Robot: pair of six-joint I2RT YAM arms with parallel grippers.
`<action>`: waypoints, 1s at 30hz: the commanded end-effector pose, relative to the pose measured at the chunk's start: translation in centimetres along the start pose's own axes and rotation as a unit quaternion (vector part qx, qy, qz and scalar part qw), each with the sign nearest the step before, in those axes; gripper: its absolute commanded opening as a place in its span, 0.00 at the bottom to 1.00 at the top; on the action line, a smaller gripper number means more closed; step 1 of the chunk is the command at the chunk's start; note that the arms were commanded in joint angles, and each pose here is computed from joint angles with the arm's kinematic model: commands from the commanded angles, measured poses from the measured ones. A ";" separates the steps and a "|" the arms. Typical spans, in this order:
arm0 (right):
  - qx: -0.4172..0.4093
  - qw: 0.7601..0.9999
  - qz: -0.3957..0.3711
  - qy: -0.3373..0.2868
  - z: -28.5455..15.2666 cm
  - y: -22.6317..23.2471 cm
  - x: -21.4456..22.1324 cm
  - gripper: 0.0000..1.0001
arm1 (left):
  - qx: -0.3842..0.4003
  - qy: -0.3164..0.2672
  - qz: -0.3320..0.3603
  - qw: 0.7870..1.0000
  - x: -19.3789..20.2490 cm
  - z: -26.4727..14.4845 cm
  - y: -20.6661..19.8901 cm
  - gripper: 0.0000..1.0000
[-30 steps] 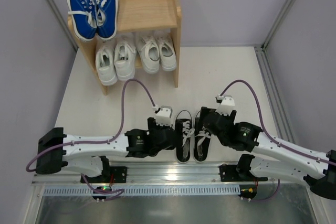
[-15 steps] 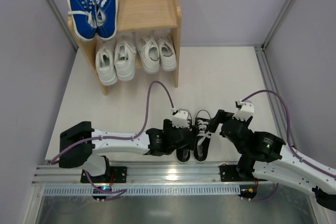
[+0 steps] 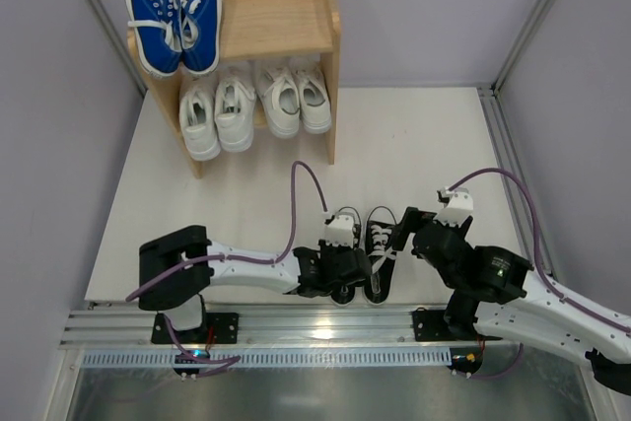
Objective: Place and organize the shoes onto the shoe shelf
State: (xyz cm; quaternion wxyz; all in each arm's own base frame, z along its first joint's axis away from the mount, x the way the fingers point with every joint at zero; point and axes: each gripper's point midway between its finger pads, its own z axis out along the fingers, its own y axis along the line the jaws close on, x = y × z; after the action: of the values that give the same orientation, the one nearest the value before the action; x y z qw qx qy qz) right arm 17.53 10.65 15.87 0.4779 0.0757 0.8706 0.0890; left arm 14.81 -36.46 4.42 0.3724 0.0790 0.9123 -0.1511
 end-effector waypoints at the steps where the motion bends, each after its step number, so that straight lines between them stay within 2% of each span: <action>1: -0.008 1.000 0.010 -0.017 -0.2 0.4 -1.0 1.00 | -0.032 0.006 0.012 0.999 1.0 -1.3 2.6 0.00; 4: -0.010 1.000 0.007 -0.018 -0.1 0.5 -1.0 1.00 | -0.037 -0.022 0.024 0.999 -1.4 -3.7 2.0 0.00; 6: -0.011 1.000 0.005 -0.019 -0.1 0.6 -1.1 1.00 | -0.037 -0.028 0.043 0.998 -2.9 -6.4 2.1 0.00; 10: -0.011 1.000 0.001 -0.023 -0.1 0.6 -1.4 1.00 | -0.004 -0.069 0.045 0.997 -7.5 -12.3 0.1 0.00; 13: -0.011 0.999 0.002 -0.030 -0.1 0.6 -1.7 1.00 | 0.007 -0.104 0.054 0.993 -10.3 -16.1 0.3 0.00; 17: -0.012 0.999 0.001 -0.035 -0.3 0.6 -2.0 1.00 | 0.035 -0.172 0.052 0.983 -16.8 -22.2 -0.3 0.00; 19: -0.012 0.999 0.001 -0.039 -0.3 0.5 -2.2 1.00 | 0.020 -0.219 0.061 0.974 -20.0 -24.2 0.3 0.00; 20: -0.014 0.999 -0.001 -0.040 -0.3 0.6 -2.3 1.00 | 0.005 -0.242 0.100 0.965 -21.7 -25.1 0.6 0.00; 22: -0.015 0.999 0.000 -0.042 -0.4 0.7 -2.5 1.00 | -0.012 -0.308 0.074 0.948 -26.4 -28.0 0.7 0.00; 23: -0.019 0.999 -0.001 -0.041 -0.5 0.9 -2.6 1.00 | -0.034 -0.323 0.121 0.938 -28.3 -28.7 1.2 0.00; 25: -0.019 0.999 -0.004 -0.042 -0.5 1.0 -2.7 1.00 | -0.029 -0.343 0.122 0.931 -31.0 -29.3 1.3 0.00; 28: -0.021 0.999 -0.008 -0.045 -0.6 1.0 -2.9 1.00 | -0.044 -0.371 0.088 0.923 -37.4 -29.5 3.9 0.00; 30: -0.019 0.999 -0.013 -0.044 -0.4 0.8 -2.6 1.00 | -0.064 -0.370 0.106 0.921 -39.6 -28.5 4.3 0.00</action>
State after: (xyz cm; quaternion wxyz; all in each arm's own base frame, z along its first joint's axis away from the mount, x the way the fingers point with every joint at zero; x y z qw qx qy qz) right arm 17.95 10.77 16.63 0.4946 0.0511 0.8633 0.0865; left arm 22.16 -26.20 44.58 0.6538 0.1050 0.7442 -0.0870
